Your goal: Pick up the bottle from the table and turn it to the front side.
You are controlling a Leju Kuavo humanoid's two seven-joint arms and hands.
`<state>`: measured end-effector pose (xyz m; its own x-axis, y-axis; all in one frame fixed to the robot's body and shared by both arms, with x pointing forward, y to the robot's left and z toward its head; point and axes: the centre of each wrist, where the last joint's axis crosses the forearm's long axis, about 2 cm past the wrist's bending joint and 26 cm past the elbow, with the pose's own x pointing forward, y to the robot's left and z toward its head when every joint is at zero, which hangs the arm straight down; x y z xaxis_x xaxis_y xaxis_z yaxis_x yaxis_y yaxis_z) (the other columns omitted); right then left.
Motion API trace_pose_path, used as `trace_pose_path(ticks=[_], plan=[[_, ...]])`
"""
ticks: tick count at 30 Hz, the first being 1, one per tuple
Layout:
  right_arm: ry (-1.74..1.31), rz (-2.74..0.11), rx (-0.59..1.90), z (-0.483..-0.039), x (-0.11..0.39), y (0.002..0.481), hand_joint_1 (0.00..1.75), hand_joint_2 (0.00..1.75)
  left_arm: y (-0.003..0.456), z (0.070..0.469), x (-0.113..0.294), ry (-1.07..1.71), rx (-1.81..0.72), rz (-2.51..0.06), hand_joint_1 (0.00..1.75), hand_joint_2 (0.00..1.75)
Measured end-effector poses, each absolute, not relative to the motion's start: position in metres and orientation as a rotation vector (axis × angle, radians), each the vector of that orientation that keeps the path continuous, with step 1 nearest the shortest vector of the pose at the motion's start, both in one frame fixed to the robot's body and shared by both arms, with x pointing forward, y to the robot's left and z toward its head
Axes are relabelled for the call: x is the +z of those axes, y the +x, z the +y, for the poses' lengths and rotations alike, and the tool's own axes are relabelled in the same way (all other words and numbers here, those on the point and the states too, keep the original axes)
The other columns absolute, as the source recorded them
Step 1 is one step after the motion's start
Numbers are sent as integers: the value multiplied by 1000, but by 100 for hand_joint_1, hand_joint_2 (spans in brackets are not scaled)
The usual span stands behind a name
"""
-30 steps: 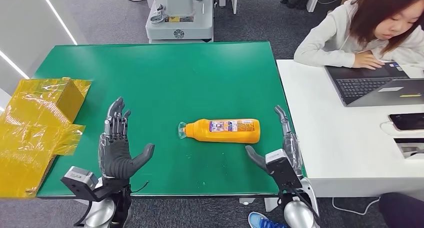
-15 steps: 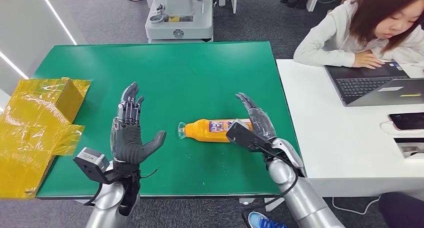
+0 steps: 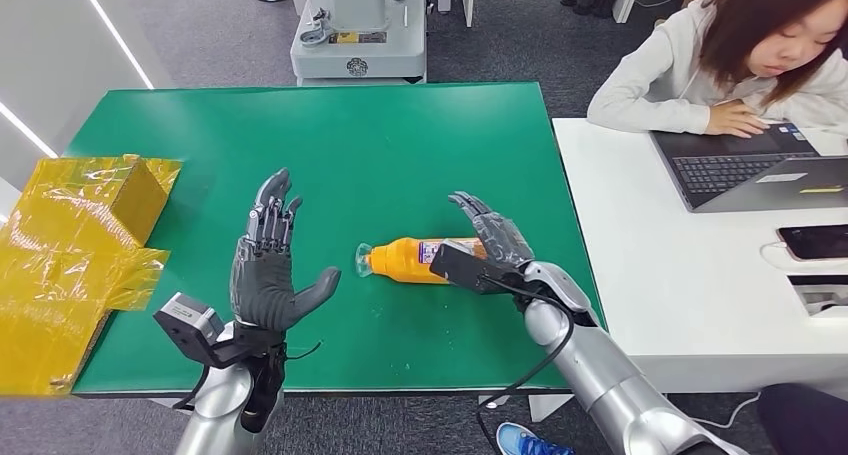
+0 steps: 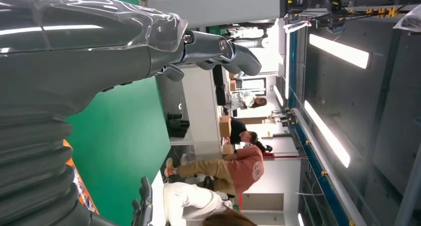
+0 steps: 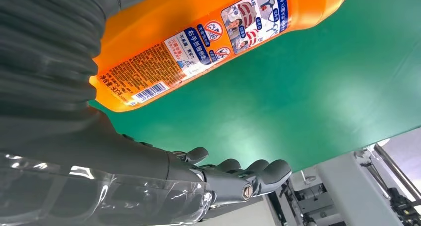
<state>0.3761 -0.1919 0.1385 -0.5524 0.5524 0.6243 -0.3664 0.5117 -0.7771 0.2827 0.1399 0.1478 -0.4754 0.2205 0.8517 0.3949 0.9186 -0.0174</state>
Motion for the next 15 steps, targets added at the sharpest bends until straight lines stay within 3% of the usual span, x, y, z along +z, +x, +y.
trace_pose_path(ticks=[15], plan=[[-143, -1709, 1293, -189, 135, 382, 0, 175, 280, 136, 147, -482, -212, -2053, 0, 175]])
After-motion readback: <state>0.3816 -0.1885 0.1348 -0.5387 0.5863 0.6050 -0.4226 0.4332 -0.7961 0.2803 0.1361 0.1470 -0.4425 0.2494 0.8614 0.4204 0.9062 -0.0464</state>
